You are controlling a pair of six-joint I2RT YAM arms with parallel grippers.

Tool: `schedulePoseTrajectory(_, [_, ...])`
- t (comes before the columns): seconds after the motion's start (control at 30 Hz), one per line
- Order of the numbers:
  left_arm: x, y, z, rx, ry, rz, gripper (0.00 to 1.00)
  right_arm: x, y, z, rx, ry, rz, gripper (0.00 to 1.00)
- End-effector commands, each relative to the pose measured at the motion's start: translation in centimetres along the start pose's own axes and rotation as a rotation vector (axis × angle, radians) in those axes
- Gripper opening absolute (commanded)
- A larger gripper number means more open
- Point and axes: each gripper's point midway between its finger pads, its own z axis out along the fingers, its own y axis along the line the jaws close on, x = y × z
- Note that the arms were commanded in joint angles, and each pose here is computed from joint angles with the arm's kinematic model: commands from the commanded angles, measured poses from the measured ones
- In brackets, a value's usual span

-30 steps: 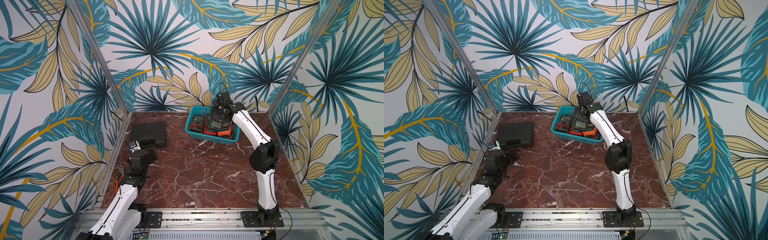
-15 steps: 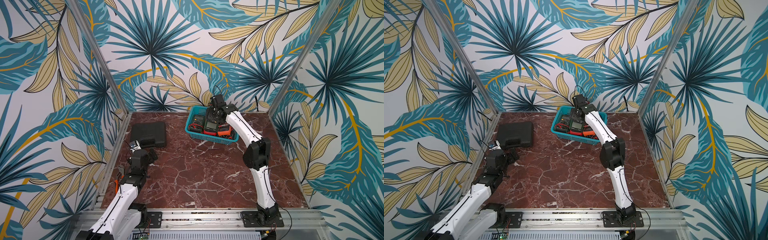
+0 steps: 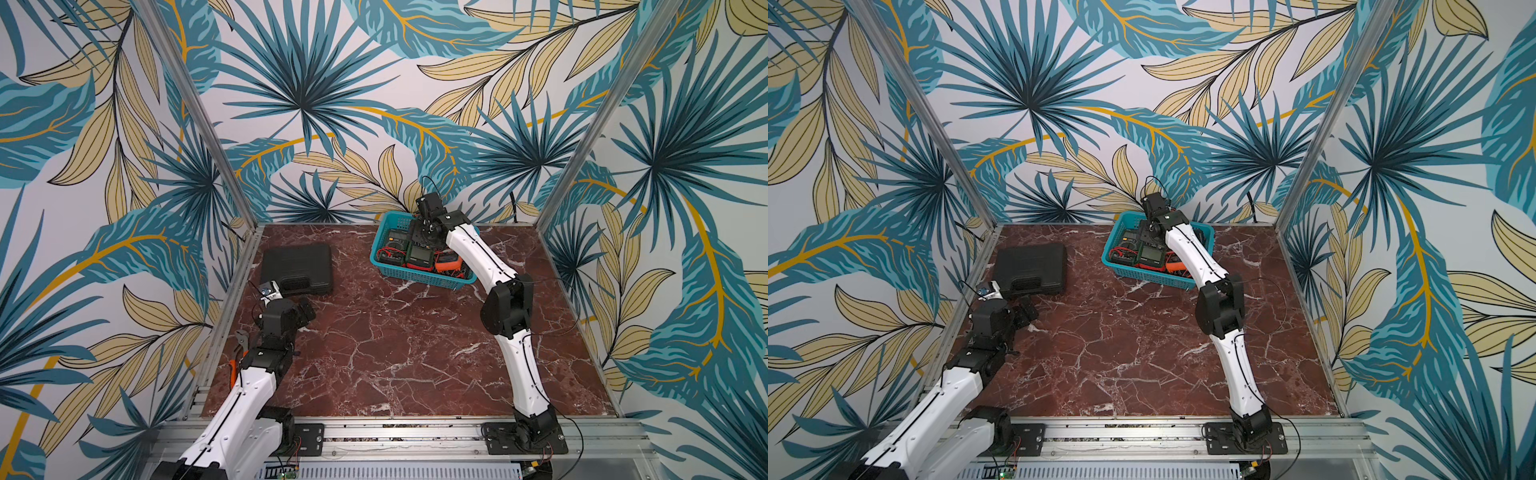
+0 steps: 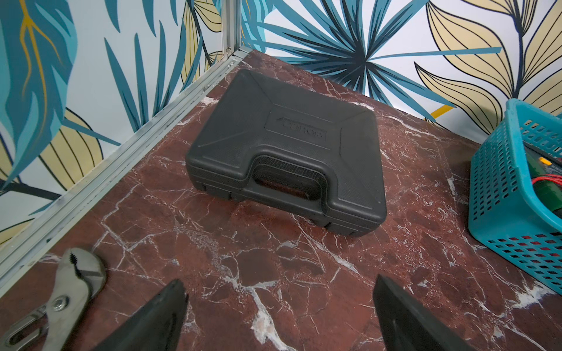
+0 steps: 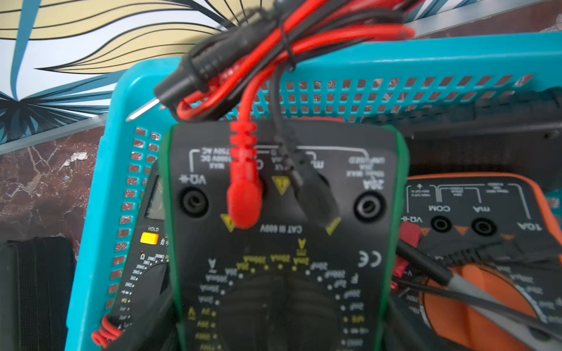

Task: Put the multimeter into the basket
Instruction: Place the multimeter in the basket, then reset both arms

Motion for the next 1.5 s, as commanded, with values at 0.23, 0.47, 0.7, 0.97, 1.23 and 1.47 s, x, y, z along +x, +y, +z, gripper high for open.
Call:
schedulePoseTrajectory(0.23, [-1.8, -0.5, -0.3, 0.016, -0.046, -0.02, 1.0, 1.9, -0.6, 1.6, 0.04, 0.056, -0.009, 0.89])
schedulePoseTrajectory(0.47, [-2.0, -0.6, -0.4, 0.022, -0.048, -0.023, 1.0, 1.2, -0.4, 0.4, 0.03, 0.045, -0.018, 0.99])
schedulePoseTrajectory(0.7, [-2.0, -0.3, -0.6, 0.01, -0.048, -0.016, 1.0, -1.0, 0.0, -3.4, 0.002, -0.014, -0.033, 1.0])
schedulePoseTrajectory(0.97, [-2.9, 0.3, -1.6, -0.017, -0.079, 0.017, 1.0, -3.4, -2.0, -12.0, 0.011, -0.124, -0.065, 1.0])
schedulePoseTrajectory(1.23, [-3.0, 0.7, -1.6, -0.038, -0.104, 0.063, 1.0, -0.6, -8.9, -17.3, 0.029, -0.249, -0.009, 0.99])
schedulePoseTrajectory(1.47, [-3.0, 0.1, -1.1, 0.001, -0.159, 0.143, 1.0, 4.5, -18.2, -20.4, 0.243, -0.437, -0.059, 1.0])
